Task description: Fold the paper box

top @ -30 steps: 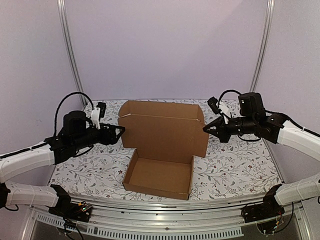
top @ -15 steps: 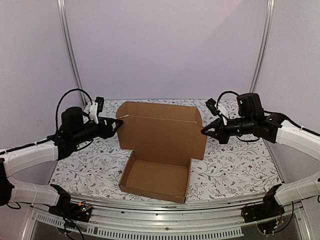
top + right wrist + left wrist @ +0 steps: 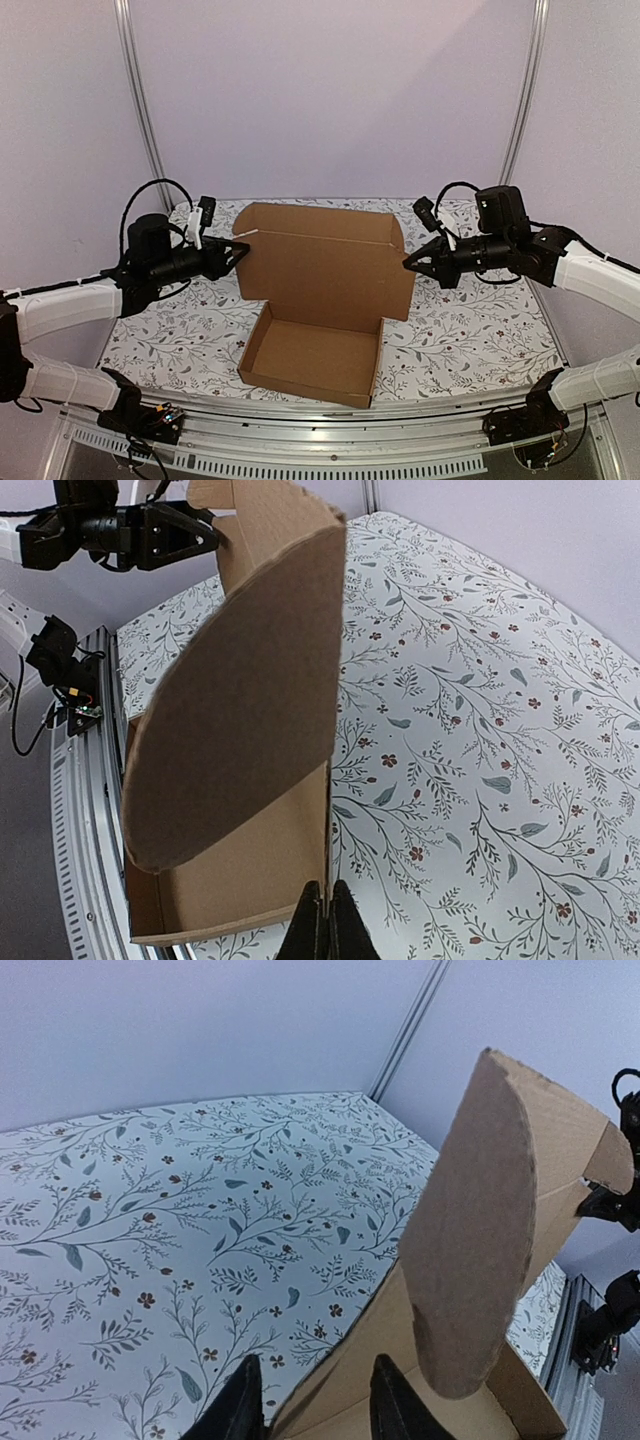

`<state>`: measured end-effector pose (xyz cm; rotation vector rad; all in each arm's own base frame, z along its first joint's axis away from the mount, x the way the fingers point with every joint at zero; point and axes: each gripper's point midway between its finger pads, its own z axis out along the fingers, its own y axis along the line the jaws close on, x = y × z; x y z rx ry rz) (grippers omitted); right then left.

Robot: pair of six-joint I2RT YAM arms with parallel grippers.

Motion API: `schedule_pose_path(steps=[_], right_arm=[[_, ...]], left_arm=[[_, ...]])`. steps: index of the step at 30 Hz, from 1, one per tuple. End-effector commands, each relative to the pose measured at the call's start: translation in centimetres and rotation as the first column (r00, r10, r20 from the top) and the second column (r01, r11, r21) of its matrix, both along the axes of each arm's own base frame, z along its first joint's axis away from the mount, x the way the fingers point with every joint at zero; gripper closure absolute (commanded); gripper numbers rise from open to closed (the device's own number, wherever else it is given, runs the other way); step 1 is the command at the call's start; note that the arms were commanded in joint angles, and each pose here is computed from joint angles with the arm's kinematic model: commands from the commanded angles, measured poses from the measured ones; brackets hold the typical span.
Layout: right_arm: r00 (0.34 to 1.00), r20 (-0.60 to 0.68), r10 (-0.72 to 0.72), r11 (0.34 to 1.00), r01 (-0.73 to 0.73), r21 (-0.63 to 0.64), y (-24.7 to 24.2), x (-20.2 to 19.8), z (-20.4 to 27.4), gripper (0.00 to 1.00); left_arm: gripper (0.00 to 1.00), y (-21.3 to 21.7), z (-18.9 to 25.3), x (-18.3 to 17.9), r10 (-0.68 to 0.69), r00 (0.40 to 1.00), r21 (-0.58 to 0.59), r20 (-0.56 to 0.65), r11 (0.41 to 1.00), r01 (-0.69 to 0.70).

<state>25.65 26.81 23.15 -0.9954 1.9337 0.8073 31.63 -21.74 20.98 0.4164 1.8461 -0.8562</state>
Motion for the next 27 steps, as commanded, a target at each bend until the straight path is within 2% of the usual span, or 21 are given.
schedule_pose_path(steps=[1, 15, 21, 27], right_arm=[[1.0, 0.009, 0.002, 1.0, -0.002, 0.011, -0.2, -0.2, 0.8, 1.0], [1.0, -0.006, -0.024, 1.0, 0.024, -0.009, -0.2, 0.4, 0.5, 1.0], [0.999, -0.002, -0.048, 0.999, 0.048, -0.014, 0.4, 0.6, 0.8, 1.0], [0.988, 0.05, -0.147, 0.987, 0.15, -0.062, 1.5, 1.2, 0.7, 1.0]], left_arm=[[0.69, 0.0, -0.2, -0.1, -0.017, 1.0, -0.007, -0.001, 1.0, 0.017], [0.89, -0.3, 1.1, -1.0, -0.016, 1.0, -0.008, 0.001, 1.0, 0.016], [0.99, -1.3, 0.8, -1.7, -0.023, 1.0, 0.057, 0.008, 0.998, 0.023], [1.0, -1.8, 0.8, -2.3, 0.027, 0.999, 0.123, 0.019, 0.992, -0.029]])
